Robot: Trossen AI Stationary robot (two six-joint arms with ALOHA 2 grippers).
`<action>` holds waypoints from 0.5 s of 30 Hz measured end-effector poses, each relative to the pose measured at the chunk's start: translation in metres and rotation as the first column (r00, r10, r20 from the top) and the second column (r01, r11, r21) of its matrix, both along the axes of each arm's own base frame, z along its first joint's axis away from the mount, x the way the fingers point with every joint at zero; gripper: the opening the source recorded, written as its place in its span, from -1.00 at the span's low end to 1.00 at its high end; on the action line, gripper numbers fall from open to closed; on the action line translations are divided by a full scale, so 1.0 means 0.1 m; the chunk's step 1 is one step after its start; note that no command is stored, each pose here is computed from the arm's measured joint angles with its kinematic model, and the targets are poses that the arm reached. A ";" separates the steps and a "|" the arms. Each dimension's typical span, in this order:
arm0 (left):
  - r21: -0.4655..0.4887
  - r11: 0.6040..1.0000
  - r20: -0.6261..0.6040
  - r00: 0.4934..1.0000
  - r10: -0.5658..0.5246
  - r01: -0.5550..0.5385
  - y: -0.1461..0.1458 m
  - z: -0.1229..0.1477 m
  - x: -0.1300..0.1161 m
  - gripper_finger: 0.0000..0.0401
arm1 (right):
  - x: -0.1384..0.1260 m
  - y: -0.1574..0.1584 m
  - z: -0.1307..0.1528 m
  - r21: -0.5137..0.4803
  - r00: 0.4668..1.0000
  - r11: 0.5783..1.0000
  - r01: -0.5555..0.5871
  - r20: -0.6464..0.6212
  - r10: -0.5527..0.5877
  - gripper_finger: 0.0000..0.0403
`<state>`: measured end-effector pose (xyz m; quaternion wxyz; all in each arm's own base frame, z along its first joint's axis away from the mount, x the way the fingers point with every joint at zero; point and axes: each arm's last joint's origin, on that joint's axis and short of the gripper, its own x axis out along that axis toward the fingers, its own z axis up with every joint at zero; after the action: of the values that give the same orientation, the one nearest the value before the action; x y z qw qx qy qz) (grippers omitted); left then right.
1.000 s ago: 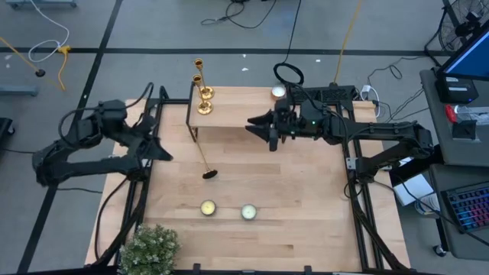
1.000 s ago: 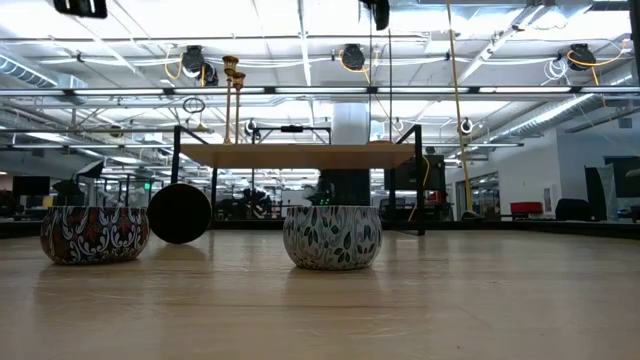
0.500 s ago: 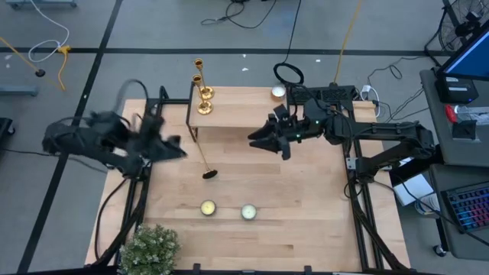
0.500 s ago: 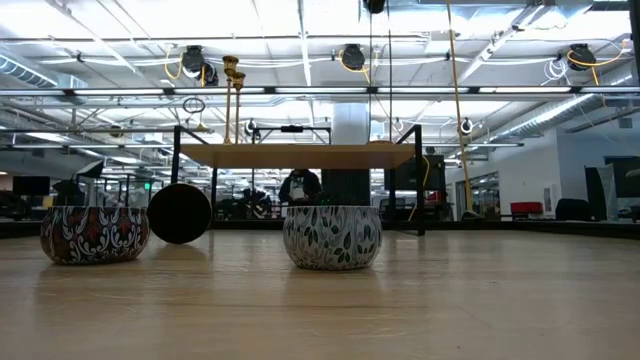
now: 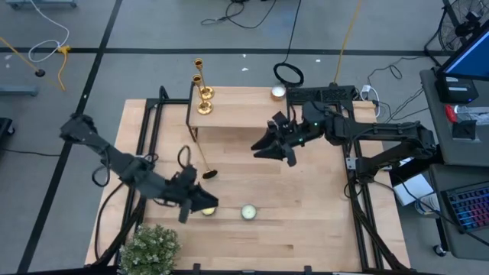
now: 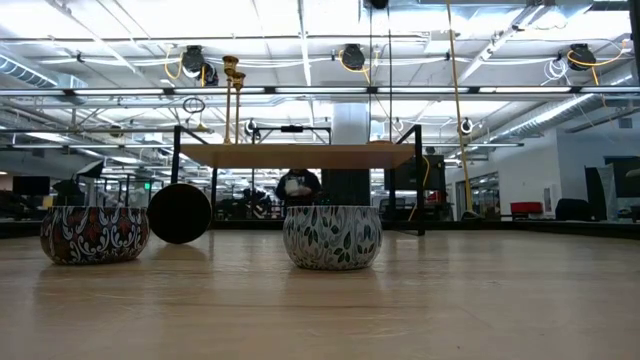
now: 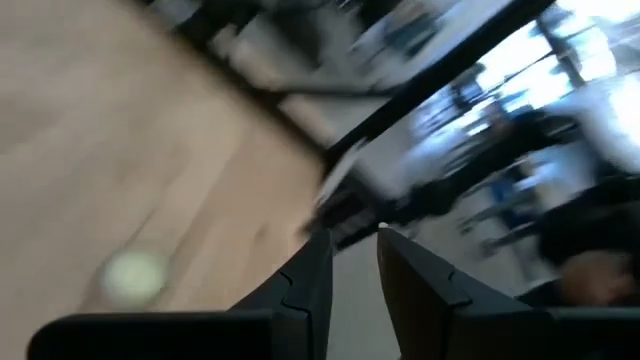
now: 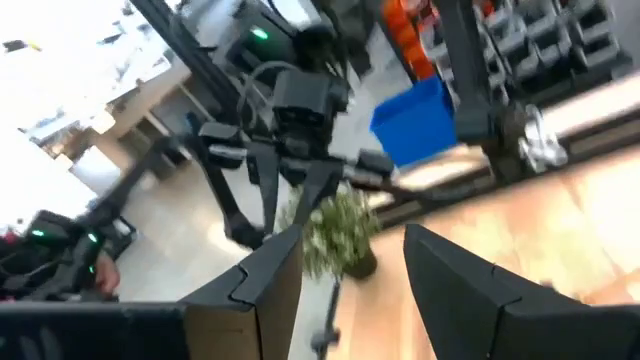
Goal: Pick & Place candle stick holders
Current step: Put the green white scented candle on the shelf
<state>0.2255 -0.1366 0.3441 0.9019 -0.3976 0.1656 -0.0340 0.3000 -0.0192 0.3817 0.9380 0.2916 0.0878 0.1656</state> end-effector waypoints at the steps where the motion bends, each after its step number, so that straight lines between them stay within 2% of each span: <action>1: 0.002 1.000 -0.065 0.998 0.009 -0.009 -0.02 -0.03 -0.01 -0.56 | 0.00 0.00 -0.02 -0.003 1.000 1.000 -0.004 -0.023 0.004 -0.15; 4: 0.036 0.999 -0.252 0.967 0.037 -0.029 -0.07 -0.07 -0.04 -0.56 | -0.01 0.01 -0.07 -0.006 0.997 1.000 -0.027 -0.069 0.026 -0.15; 8: 0.131 0.991 -0.427 0.901 0.079 -0.025 -0.09 -0.01 -0.06 -0.56 | -0.02 0.03 -0.14 -0.009 0.992 0.999 -0.037 -0.118 0.036 -0.15; 11: 0.191 0.981 -0.496 0.861 0.111 -0.016 -0.09 0.06 -0.05 -0.56 | -0.02 0.09 -0.24 -0.016 0.987 0.998 -0.062 -0.149 0.059 -0.15; 15: 0.224 0.974 -0.533 0.834 0.141 -0.022 -0.04 0.08 -0.04 -0.56 | -0.03 0.22 -0.41 -0.052 0.970 0.986 -0.159 -0.194 0.146 -0.15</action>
<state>0.2214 -0.1409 0.3524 0.8545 -0.3008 0.4008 0.1368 0.2969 0.0024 0.3406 0.9190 0.2669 0.2046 0.2057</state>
